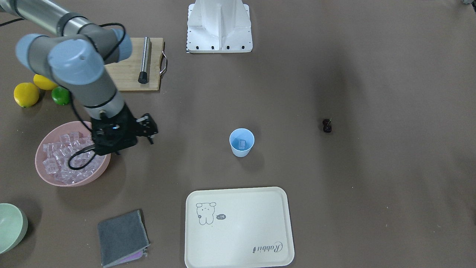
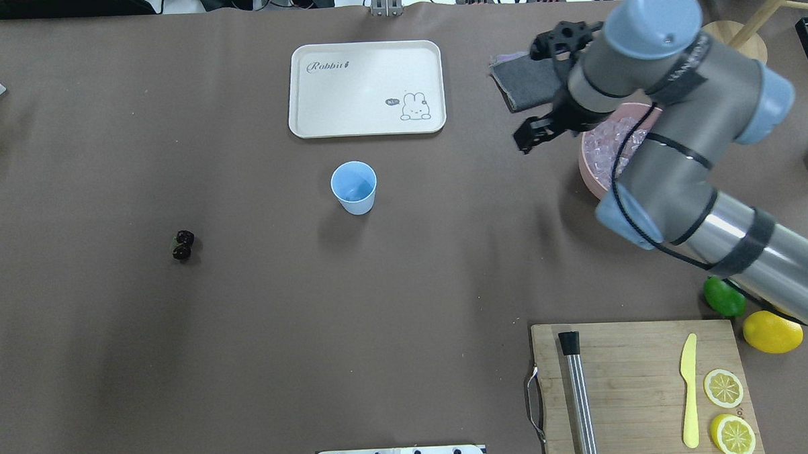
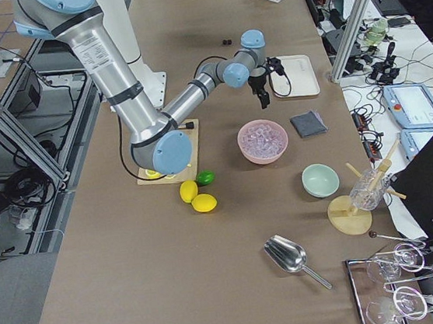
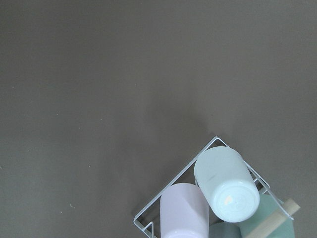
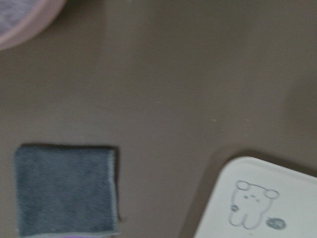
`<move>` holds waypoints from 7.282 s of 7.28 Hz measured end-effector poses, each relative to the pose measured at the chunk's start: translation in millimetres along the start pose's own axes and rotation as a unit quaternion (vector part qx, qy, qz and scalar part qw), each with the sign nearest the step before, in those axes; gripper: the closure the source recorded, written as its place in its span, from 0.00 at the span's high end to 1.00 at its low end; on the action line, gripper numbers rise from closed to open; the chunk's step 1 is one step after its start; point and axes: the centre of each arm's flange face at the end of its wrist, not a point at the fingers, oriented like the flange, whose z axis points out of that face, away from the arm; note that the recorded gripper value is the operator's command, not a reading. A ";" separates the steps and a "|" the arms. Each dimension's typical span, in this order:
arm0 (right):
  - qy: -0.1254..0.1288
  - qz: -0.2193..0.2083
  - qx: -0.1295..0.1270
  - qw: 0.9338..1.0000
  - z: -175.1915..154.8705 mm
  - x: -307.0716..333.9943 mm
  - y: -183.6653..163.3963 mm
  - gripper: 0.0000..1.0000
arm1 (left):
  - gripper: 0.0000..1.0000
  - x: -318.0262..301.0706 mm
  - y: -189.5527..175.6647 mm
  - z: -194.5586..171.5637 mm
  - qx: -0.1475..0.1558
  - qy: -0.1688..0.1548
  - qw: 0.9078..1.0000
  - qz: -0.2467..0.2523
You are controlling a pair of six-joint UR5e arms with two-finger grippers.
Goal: Put ice and cherries in cup
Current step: 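Lower the right gripper into the pink bowl and grasp another ice cube, then carry the second ice cube with the right gripper over the cup, then drop the ice cube into the cup and withdraw the right arm, then move the left gripper down onto the dark cherries and grasp them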
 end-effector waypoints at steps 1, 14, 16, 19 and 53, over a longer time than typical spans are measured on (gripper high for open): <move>0.014 -0.036 -0.009 0.999 2.0 50.8 18.9 0.95 | 0.98 0.0 0.1 0.0 0.000 0.000 1.000 0.000; 0.068 -0.099 -0.012 0.993 68.5 105.3 59.1 0.18 | 0.98 0.6 0.9 -2.5 0.002 0.000 1.000 0.001; 0.031 -0.086 -0.004 0.996 27.2 104.8 44.7 0.16 | 0.98 0.8 0.8 -2.5 0.002 0.000 1.000 0.001; 0.000 -0.045 -0.012 0.999 -37.3 37.7 8.6 0.14 | 0.98 1.4 0.8 -3.0 0.003 0.000 1.000 0.001; 0.011 0.051 -0.043 0.998 -107.3 517.5 247.9 1.00 | 0.26 420.0 104.1 279.3 -0.014 0.003 0.996 0.091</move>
